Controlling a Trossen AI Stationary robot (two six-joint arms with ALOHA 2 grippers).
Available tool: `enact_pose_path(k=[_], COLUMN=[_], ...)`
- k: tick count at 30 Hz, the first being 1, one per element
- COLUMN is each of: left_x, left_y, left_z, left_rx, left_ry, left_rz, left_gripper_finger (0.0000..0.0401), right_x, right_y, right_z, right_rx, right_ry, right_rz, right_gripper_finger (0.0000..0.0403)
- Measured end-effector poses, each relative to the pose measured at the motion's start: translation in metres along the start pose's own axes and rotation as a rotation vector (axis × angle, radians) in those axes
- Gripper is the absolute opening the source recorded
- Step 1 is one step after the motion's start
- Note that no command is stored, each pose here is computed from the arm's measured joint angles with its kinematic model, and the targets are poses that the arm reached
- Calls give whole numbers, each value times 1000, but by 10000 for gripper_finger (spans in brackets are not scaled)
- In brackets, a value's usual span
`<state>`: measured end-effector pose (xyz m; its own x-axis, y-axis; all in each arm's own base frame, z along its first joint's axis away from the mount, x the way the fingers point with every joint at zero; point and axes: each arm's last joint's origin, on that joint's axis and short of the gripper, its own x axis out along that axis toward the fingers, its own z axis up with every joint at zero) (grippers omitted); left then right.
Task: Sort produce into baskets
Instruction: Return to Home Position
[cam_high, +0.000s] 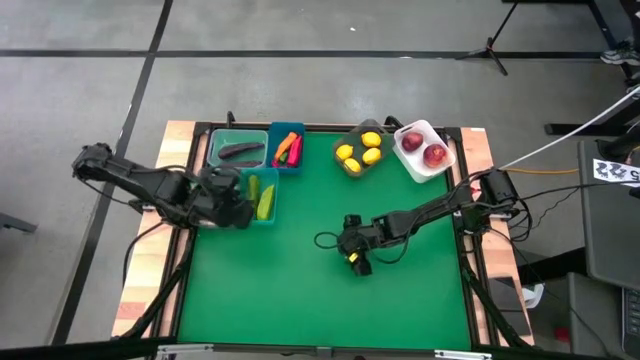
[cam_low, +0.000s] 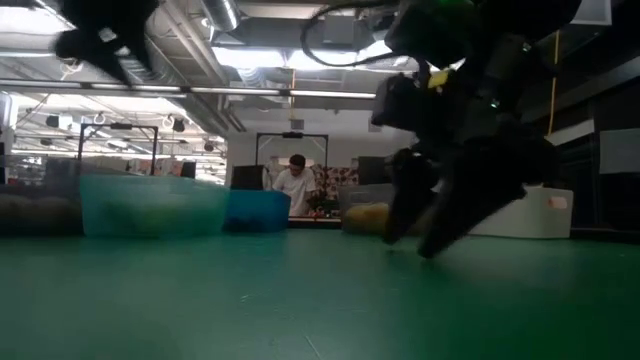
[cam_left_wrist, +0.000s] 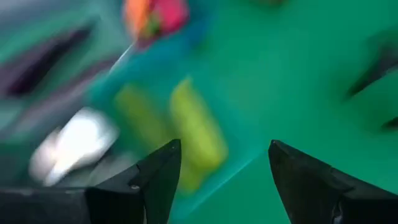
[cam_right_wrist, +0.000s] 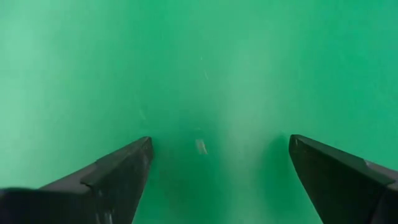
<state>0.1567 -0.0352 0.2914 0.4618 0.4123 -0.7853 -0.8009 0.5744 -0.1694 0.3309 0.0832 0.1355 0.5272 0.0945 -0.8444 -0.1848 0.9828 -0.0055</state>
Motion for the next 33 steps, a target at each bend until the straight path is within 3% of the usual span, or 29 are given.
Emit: enact_pose_path(k=[3, 7, 10, 15, 18, 20, 23, 29, 33], left_x=[-3, -14, -26, -47, -55, -56, -56, -59, -67], left_y=[-24, -41, -41, -31, -28, -27, -27, -27, -24], left_z=[2, 0, -4, -8, -11, -12, -12, -11, -10], left_rx=[95, 212, 274, 253, 271, 308, 290, 408, 416], left_ry=[-168, -305, -349, -451, -457, -459, -456, -493, -532], left_rz=[-126, -234, -289, -329, -362, -368, -374, -363, -431], left_gripper_finger=[232, 226, 226, 226, 226, 226, 226, 226, 226], right_x=[-6, -40, -82, -167, -218, -248, -286, -339, -360], right_y=[2, 1, -1, -4, -6, -10, -15, -19, -21], right_z=[10, 25, 34, 31, 16, 0, -28, -71, -101], right_rx=[-28, -60, -107, -170, -186, -185, -60, 5, 37], right_ry=[-93, -218, -330, -512, -600, -643, -684, -880, -973], right_rz=[80, 121, 111, 87, 69, 0, -57, -32, -17], right_gripper_finger=[376, 376, 376, 376, 376, 376, 376, 376, 376])
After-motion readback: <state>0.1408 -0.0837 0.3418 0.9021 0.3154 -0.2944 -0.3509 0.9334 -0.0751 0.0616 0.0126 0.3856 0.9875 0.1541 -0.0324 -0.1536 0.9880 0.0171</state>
